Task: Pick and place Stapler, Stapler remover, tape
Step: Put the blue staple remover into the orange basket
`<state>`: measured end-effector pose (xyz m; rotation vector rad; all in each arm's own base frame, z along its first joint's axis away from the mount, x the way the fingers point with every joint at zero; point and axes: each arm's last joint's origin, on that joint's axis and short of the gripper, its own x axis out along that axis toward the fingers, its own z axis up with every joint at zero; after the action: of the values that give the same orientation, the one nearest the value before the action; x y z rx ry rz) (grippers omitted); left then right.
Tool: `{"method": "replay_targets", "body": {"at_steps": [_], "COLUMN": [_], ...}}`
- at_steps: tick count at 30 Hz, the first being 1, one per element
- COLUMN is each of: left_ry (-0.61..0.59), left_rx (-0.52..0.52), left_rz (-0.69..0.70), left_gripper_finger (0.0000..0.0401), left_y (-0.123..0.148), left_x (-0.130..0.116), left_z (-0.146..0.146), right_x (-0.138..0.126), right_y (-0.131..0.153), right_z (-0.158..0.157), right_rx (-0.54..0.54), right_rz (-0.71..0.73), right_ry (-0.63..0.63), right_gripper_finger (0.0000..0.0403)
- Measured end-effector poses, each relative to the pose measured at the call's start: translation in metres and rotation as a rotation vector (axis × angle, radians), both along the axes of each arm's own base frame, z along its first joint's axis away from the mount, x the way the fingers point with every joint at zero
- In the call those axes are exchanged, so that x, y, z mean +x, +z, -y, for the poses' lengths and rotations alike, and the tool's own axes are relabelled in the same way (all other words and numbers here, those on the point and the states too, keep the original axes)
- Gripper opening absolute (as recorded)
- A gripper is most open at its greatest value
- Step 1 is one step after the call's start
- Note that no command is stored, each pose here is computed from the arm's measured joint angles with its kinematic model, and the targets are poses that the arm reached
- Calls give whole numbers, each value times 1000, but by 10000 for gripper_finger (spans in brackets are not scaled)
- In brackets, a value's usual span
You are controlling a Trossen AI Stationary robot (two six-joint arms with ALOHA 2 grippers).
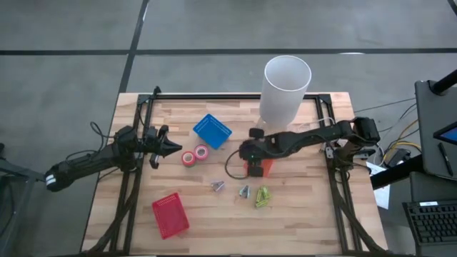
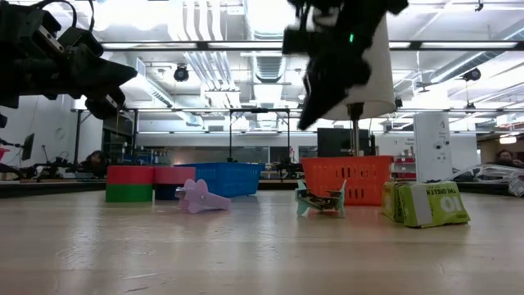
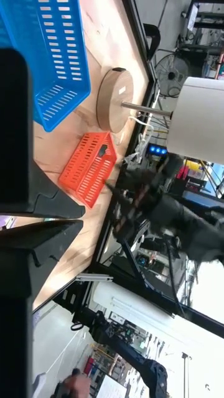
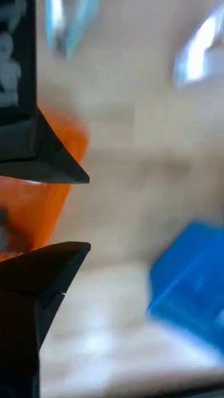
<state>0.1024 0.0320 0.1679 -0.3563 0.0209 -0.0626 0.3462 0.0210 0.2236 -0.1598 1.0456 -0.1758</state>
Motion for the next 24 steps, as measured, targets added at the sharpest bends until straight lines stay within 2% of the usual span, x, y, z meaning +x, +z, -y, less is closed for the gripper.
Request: {"method": "replay_targets", "body": {"at_steps": [5, 7, 9, 16, 24], "left_ry": [-1, 0, 0, -1, 0], "left_rx": [0, 0, -1, -1, -1], "left_rz": [0, -1, -1, -2, -1], "left_gripper_finger": [19, 18, 19, 20, 21], "left_y": [0, 0, 0, 0, 0], "left_x": [0, 0, 0, 0, 0], "left_z": [0, 0, 0, 0, 0], "right_x": [1, -3, -8, -16, -20], "right_y": [3, -1, -6, -17, -37], "right_z": [-38, -52, -64, -86, -90], "right_rx": [131, 134, 116, 93, 58], "right_rz": [-15, -40, -63, -43, 26], "right_ry": [244, 372, 443, 532, 610], "right_gripper_finger": [141, 137, 133, 118, 96]}}
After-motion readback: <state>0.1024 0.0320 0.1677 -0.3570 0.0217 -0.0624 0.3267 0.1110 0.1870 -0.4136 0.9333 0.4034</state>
